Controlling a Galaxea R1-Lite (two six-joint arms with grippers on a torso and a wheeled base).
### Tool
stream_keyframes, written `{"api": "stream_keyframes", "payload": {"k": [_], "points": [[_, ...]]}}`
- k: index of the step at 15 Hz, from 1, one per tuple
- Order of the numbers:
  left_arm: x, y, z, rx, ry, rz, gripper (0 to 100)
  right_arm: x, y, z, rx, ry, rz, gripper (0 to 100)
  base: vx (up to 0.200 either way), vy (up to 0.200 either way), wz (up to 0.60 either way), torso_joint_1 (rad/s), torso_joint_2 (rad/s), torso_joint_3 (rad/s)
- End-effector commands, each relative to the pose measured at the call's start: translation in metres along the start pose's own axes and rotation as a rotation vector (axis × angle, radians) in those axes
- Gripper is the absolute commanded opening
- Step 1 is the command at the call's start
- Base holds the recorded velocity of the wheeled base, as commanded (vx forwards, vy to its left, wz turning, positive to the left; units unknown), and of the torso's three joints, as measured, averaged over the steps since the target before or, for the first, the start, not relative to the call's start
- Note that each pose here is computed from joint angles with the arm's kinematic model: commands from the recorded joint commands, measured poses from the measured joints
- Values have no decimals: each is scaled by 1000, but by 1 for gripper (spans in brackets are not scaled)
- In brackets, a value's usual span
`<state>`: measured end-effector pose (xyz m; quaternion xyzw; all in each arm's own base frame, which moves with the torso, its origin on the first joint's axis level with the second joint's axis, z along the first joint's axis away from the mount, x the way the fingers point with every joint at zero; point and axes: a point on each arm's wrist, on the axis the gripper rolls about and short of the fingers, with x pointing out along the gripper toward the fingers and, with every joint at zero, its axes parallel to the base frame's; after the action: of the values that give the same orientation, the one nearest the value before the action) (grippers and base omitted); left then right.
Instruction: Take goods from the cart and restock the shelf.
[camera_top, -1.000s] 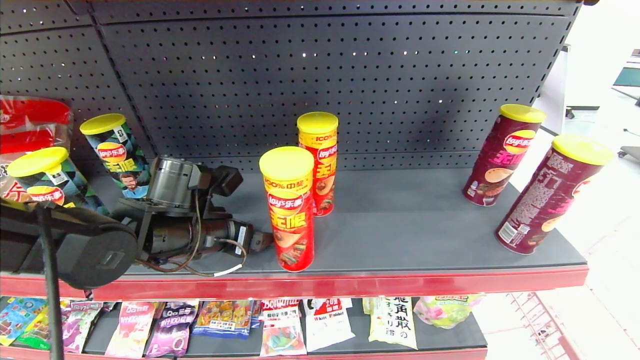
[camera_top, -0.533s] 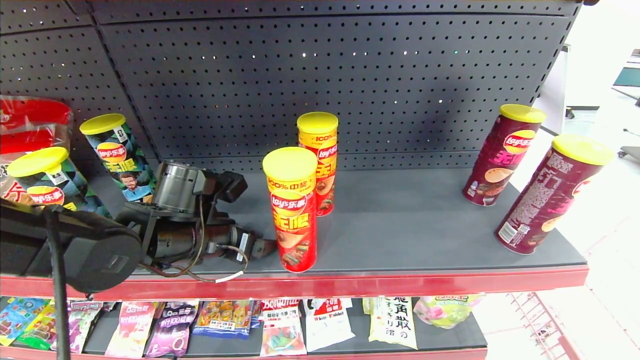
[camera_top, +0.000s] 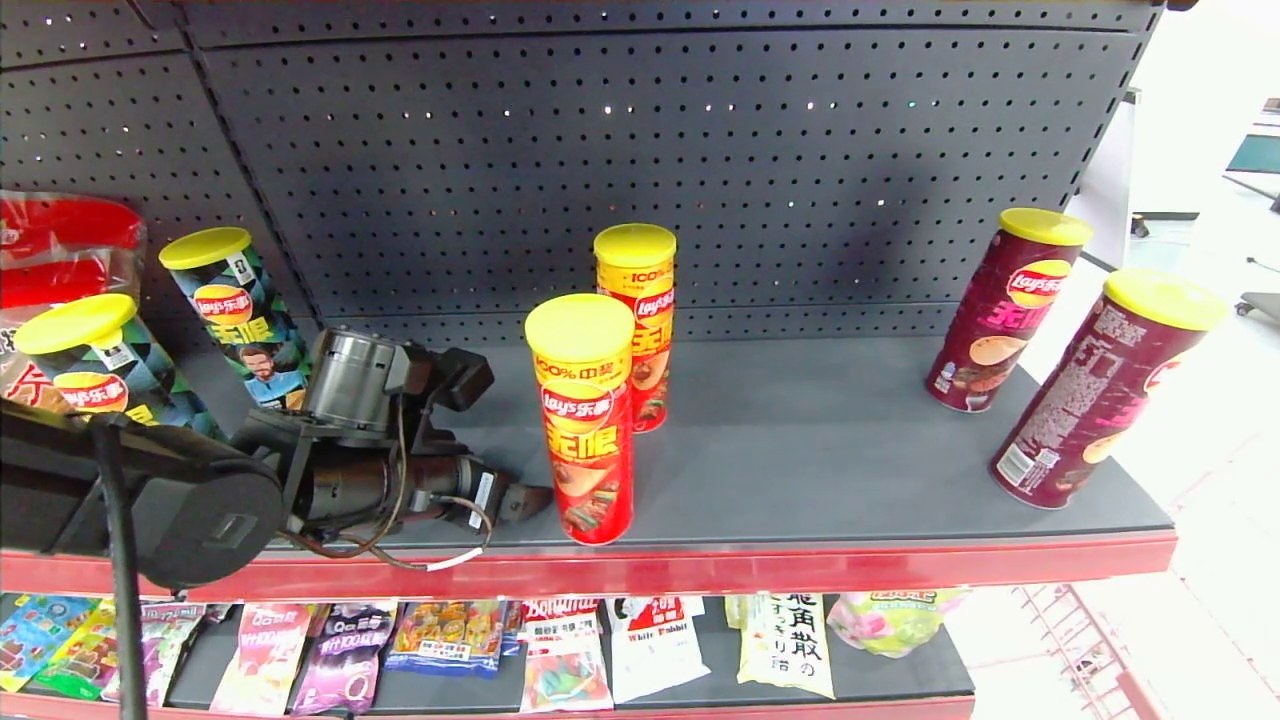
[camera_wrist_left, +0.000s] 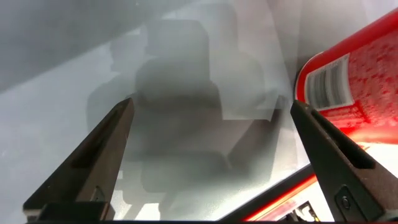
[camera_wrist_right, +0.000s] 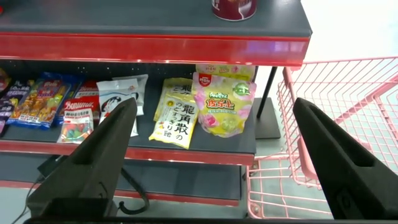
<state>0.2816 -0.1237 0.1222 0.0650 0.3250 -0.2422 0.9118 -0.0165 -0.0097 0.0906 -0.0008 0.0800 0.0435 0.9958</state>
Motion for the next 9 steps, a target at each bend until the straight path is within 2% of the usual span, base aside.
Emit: {"api": "stream_keyframes", "payload": {"k": [1,9], "points": [[0,-1,1,1,-3,-3,100,0,0,0,-1,4,0,100,0,0,0,0,0,0],[6,-5,4,8,-4,-19,100,0,0,-1,-1,5,1,100,0,0,0,0,0,0]]}}
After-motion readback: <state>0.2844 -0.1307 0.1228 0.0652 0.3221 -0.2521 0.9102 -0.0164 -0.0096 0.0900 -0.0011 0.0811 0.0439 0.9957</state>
